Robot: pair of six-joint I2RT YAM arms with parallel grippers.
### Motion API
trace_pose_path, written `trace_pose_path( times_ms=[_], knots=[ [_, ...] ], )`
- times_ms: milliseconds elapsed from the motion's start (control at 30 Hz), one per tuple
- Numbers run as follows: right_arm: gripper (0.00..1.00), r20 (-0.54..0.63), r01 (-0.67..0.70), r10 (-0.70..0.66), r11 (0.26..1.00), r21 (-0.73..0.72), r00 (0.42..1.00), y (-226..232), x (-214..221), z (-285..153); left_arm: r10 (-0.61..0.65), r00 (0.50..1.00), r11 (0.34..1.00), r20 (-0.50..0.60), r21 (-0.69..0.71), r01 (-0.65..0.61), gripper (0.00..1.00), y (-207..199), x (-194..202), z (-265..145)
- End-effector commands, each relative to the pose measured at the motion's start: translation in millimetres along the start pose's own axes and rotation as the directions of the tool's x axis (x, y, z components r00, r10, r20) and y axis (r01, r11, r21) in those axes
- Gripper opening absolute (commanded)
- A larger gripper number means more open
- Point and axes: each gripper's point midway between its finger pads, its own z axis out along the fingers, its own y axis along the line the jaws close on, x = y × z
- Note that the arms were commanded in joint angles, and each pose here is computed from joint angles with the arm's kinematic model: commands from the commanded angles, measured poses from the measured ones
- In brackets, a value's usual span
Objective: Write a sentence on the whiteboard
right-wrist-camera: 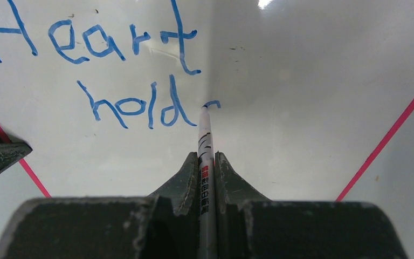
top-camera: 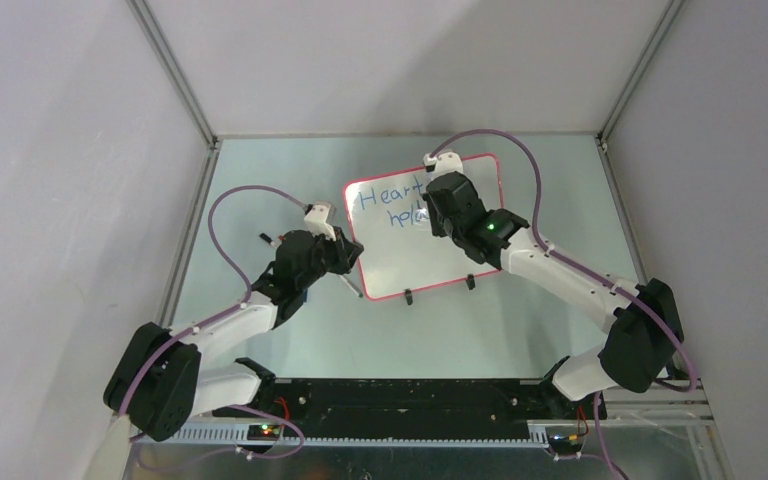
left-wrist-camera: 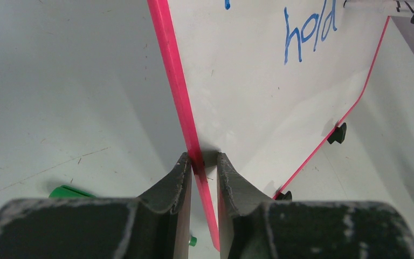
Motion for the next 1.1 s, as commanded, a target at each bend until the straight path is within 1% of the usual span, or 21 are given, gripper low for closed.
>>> trace_pose_path(
  times_ms=[0, 167, 333, 667, 1067],
  knots=[
    [0.0, -0.017, 0.011, -0.011, 1.0, -0.006, 1.0, 3.8, 3.5, 1.9, 0.051, 0.998, 0.999, 0.048, 0.001, -0.051, 0.22, -4.1, -18.0, -0.3],
    [0.0, -0.023, 0.016, -0.017, 1.0, -0.001, 1.0, 2.0, 7.2, 1.1, 0.051, 0.998, 0.999, 0.046, 0.0, -0.051, 0.21, -4.0, -17.4, -0.4],
    [0.0, -0.017, 0.008, -0.008, 0.999, 0.039, 1.0, -6.3, 6.1, 0.6, 0.051, 0.998, 0.999, 0.047, 0.002, -0.051, 0.22, -4.4, -17.8, -0.6],
    [0.0, -0.025, -0.006, 0.008, 0.997, 0.076, 1.0, -16.3, 8.3, 1.2, 0.052, 0.997, 0.999, 0.05, 0.0, -0.052, 0.22, -4.1, -18.7, -0.9],
    [0.0, -0.043, -0.004, 0.007, 0.998, 0.07, 0.999, -18.6, 17.3, -0.2, 0.052, 0.997, 0.999, 0.049, 0.0, -0.052, 0.22, -4.1, -18.4, -0.9]
  ],
)
